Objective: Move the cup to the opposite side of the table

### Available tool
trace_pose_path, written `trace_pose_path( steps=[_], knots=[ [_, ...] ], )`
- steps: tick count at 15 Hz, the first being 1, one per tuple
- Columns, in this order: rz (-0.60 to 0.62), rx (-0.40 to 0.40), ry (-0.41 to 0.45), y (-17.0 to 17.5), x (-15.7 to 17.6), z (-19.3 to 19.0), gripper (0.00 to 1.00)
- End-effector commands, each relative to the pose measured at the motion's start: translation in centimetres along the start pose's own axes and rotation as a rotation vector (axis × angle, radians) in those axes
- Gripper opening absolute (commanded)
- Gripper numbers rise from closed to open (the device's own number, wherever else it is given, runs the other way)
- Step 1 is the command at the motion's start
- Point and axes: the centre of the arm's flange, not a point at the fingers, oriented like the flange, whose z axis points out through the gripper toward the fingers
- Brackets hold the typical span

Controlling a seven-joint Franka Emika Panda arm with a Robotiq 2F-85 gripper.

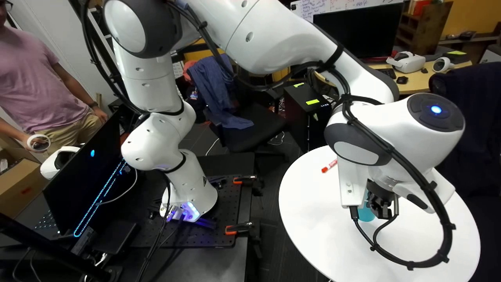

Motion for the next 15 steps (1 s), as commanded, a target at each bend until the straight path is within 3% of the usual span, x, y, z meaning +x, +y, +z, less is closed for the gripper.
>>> trace_pose_path(
  steps=[1, 15],
  knots=[
    [-0.003, 0.039, 0.017, 1.8, -0.4, 1.0, 0.01],
    [-0.018, 0.068, -0.044, 4.3, 0.7, 5.3, 0.01]
  ],
)
